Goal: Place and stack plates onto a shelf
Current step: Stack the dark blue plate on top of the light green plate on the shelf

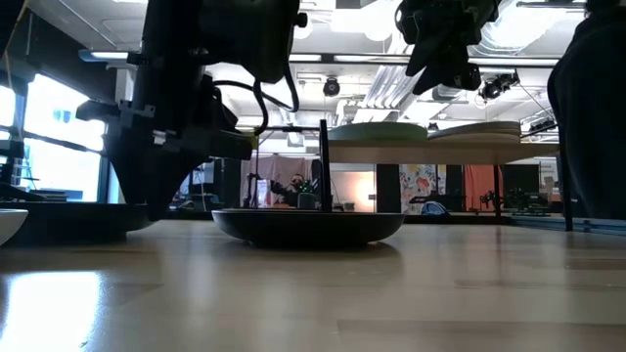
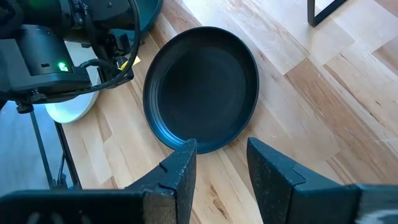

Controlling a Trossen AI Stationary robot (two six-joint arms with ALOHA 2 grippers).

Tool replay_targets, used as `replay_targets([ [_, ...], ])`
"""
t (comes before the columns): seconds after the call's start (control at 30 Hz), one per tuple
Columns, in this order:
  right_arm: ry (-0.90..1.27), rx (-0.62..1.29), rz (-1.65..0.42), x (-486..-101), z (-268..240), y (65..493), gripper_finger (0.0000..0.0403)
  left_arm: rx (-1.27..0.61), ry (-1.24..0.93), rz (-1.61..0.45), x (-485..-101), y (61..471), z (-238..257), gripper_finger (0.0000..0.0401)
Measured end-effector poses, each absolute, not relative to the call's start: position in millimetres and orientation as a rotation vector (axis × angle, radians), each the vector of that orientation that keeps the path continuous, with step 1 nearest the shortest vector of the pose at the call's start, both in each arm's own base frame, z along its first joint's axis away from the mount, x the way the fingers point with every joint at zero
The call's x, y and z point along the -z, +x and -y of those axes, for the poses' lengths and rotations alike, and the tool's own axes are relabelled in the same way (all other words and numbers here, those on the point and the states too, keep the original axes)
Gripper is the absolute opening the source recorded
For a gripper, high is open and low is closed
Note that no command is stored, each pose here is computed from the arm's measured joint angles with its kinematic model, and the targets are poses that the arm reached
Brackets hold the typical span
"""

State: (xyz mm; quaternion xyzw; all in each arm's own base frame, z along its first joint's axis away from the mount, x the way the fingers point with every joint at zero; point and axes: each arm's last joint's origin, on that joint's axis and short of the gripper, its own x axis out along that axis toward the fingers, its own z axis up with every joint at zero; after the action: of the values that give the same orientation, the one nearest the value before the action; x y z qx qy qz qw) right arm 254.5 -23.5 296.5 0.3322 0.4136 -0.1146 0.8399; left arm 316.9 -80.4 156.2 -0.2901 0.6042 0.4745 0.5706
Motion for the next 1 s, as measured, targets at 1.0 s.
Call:
replay_targets([
  [1.0,0.705,0.24,-0.865,-297,24,255,0.0123,-1.068,-0.634,-1.514,-136,302,78,0.0092],
])
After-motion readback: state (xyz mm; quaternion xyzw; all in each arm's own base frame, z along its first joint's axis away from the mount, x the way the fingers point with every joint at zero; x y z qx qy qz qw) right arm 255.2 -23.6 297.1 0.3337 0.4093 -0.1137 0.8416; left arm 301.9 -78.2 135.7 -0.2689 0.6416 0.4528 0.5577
